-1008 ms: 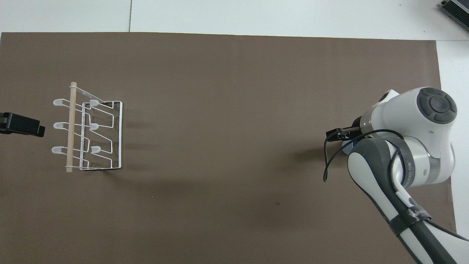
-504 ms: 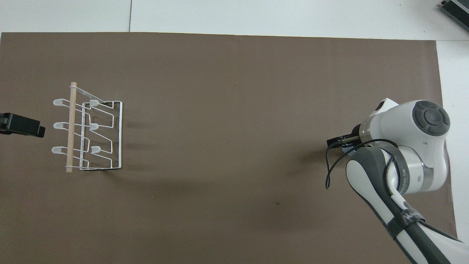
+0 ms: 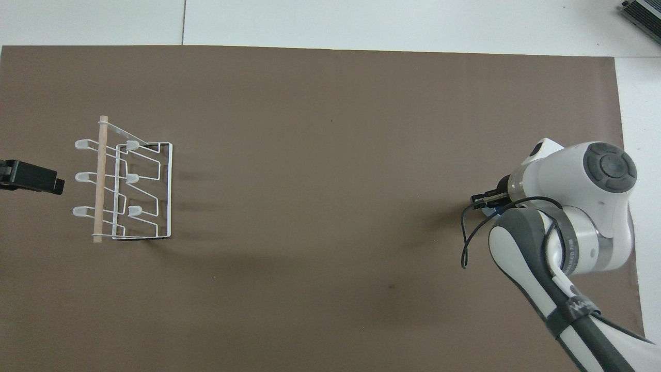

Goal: Hang cup on cup holder
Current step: 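Grasp the blue cup rim with the right gripper and lift it, then carry the cup toward the rack while the left gripper approaches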

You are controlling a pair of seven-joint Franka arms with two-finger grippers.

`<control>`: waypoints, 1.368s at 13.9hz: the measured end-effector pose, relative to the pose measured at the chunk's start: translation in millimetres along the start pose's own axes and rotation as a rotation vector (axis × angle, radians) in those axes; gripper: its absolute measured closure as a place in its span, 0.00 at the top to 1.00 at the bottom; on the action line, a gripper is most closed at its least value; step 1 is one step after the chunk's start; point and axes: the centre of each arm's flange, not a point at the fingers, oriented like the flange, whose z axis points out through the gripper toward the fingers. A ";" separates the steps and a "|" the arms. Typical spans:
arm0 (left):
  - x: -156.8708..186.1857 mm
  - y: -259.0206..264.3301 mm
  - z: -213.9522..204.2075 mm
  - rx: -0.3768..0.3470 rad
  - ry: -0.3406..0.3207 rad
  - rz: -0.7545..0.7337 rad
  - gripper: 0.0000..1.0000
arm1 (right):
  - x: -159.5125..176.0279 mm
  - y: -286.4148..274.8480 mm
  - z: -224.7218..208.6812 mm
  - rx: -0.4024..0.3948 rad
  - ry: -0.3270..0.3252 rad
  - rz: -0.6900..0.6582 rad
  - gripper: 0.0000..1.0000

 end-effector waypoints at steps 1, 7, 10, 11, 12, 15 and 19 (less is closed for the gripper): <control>-0.7 0.0 2.4 -0.001 -0.005 0.000 1.00 | 0.0 0.0 0.0 0.000 0.000 0.000 0.26; -3.9 3.4 6.2 -0.001 -0.015 0.005 1.00 | -1.2 2.0 -7.1 -0.008 0.013 0.001 0.06; -4.2 5.3 5.7 0.000 -0.014 0.000 1.00 | -1.1 1.8 -7.2 -0.008 0.013 0.000 0.06; -4.2 5.3 5.7 0.000 -0.014 -0.023 1.00 | -0.7 1.6 -7.7 -0.008 0.015 0.000 0.06; -4.3 5.5 5.6 0.000 -0.014 -0.056 1.00 | 0.1 1.4 -8.9 -0.009 0.017 -0.001 0.05; -6.1 10.1 7.4 0.001 -0.030 -0.115 1.00 | 6.6 1.1 -20.4 -0.011 0.037 -0.003 0.05; -11.9 20.2 12.9 -0.004 -0.046 -0.199 1.00 | 26.3 -14.1 -77.2 -0.008 0.035 -0.031 0.05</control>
